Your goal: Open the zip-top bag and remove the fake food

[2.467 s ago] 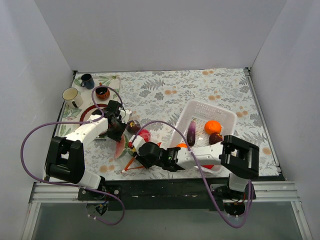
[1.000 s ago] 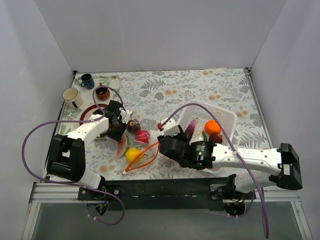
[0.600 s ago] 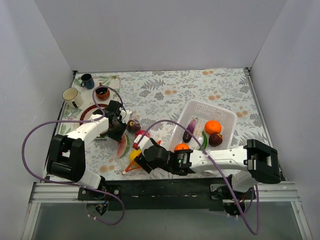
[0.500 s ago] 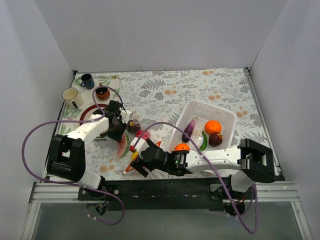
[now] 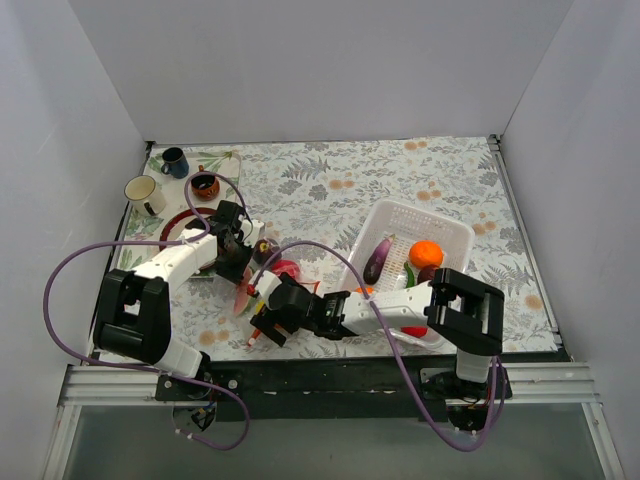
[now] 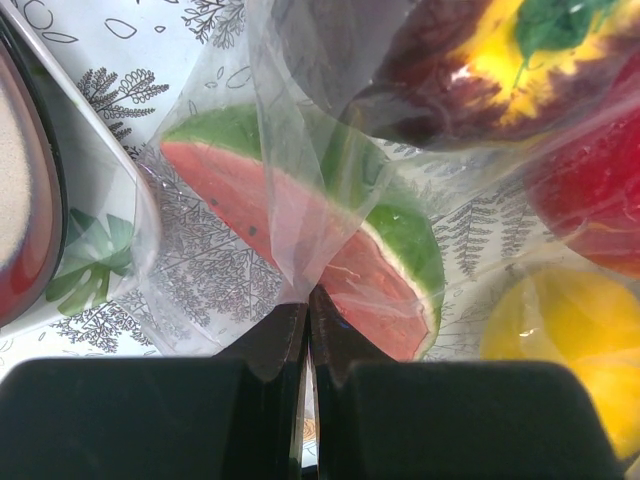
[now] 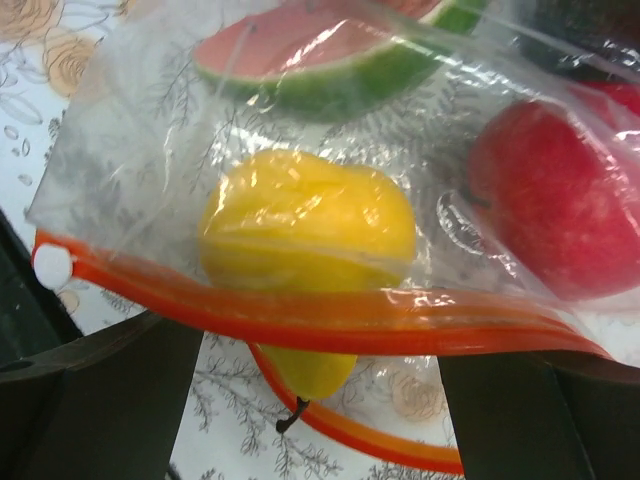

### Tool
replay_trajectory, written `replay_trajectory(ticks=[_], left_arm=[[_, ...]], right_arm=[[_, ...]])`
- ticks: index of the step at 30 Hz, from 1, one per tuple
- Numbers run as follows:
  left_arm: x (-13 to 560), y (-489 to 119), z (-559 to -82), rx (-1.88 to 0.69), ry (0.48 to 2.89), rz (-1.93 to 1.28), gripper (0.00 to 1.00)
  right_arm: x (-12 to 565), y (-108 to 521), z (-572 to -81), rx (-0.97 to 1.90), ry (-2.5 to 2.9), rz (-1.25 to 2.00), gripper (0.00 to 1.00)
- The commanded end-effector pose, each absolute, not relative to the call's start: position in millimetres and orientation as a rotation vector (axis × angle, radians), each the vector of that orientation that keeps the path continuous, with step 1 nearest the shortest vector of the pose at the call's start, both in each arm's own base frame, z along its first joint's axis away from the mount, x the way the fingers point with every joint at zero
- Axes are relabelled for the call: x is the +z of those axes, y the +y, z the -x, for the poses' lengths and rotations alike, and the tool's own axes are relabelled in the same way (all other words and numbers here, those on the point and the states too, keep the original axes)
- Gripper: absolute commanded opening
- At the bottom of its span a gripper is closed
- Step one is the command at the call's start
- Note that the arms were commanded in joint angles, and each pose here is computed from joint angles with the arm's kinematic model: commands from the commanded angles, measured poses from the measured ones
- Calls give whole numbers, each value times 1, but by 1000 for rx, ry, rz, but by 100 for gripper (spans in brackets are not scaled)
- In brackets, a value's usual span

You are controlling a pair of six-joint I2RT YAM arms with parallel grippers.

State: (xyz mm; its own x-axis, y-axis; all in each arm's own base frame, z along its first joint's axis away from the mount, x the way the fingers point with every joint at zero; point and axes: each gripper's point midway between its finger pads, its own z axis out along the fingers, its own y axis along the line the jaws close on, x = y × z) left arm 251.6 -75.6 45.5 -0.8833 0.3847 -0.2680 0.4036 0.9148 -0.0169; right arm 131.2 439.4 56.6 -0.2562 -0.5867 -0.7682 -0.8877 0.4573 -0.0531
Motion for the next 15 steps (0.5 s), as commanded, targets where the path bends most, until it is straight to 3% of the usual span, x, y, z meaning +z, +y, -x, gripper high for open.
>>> replay_trajectory(ticks=[1, 15], left_arm=[[55, -77, -252, -116, 2778, -593, 0], [49, -76, -251, -113, 2784, -605, 0]], right_arm=[[86, 468, -147, 593, 1889, 1139, 99], [117, 443, -112, 806, 1843, 1186, 95]])
